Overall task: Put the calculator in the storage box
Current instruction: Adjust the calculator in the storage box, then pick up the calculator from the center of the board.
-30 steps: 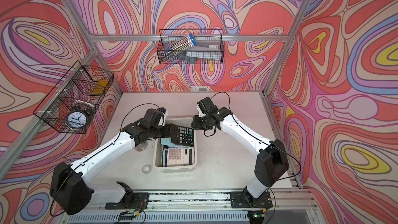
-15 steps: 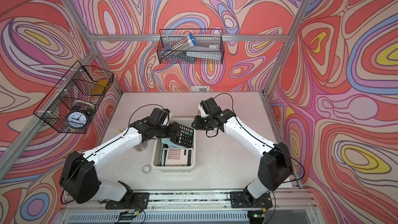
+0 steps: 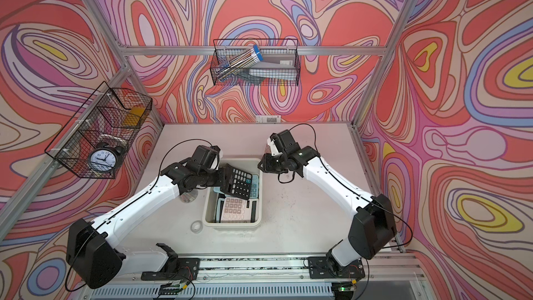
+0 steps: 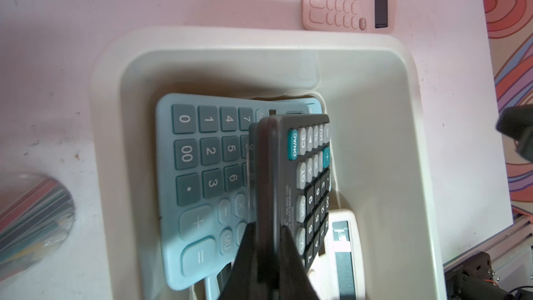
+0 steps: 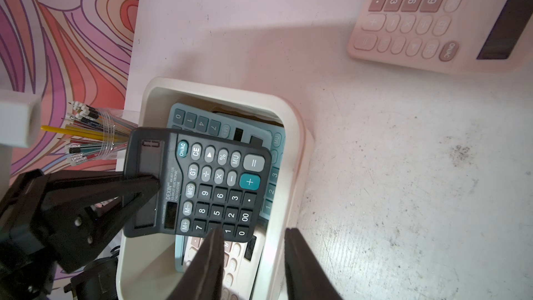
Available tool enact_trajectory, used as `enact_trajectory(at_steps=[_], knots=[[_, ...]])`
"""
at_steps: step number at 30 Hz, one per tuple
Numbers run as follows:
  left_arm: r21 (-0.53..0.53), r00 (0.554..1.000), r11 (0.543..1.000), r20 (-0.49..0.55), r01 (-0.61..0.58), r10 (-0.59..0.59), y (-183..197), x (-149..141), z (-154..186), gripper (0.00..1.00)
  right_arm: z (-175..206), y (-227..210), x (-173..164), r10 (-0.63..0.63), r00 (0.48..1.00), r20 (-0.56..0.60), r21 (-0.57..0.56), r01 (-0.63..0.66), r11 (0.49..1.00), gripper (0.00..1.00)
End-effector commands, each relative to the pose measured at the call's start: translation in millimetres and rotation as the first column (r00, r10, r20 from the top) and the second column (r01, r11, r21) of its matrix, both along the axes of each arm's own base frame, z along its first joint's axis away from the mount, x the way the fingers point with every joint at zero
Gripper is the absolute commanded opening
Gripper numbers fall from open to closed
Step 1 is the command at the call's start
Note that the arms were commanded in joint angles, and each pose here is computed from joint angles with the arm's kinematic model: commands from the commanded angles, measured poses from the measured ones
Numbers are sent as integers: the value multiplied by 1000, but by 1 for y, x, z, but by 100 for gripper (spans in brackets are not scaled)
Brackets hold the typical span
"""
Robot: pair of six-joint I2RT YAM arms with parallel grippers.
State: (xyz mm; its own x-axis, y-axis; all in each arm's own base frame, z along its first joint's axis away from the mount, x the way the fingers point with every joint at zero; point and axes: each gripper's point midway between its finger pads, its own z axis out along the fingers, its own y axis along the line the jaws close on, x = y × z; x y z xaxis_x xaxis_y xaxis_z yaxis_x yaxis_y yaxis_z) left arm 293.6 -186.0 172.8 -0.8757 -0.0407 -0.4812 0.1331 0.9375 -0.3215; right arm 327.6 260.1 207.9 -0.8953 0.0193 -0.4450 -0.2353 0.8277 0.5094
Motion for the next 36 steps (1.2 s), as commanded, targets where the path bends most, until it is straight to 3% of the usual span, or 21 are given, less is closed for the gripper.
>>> enact_trajectory(at_steps=[1, 4, 5, 7, 10, 25, 28, 31, 34, 36], knots=[[24, 1000, 1000, 19, -14, 13, 10, -1, 11, 0, 7, -3, -3, 9, 1000, 22, 9, -9, 1000, 36], [38, 999, 999, 14, -33, 33, 14, 1, 6, 0, 6, -3, -3, 12, 1000, 20, 14, -12, 1000, 36], [51, 999, 998, 12, -43, 42, 16, 2, 4, 6, 5, -3, -4, 11, 1000, 16, 16, -11, 1000, 37], [84, 998, 994, 11, -65, 64, 22, 4, 2, 32, 4, -3, -4, 12, 1000, 16, 16, -12, 1000, 37], [115, 996, 990, 16, -84, 83, 28, 6, 0, 49, 5, -3, -5, 12, 1000, 18, 17, -12, 1000, 37], [126, 992, 987, 91, -103, 92, 35, 2, 13, 55, -1, -8, 5, -3, 1000, 13, 28, 2, 1000, 37], [114, 986, 987, 134, -116, 101, 39, 0, 21, 64, -1, -18, 18, -39, 999, 20, 44, 38, 998, 42], [136, 977, 979, 173, -149, 125, 48, 2, 24, 81, -2, -30, 35, -82, 996, 25, 62, 81, 995, 49], [145, 971, 974, 193, -172, 142, 54, 1, 24, 95, -8, -46, 55, -133, 991, 22, 70, 131, 989, 51], [151, 965, 969, 207, -194, 161, 59, 1, 25, 99, -13, -60, 69, -172, 985, 22, 75, 170, 983, 55]])
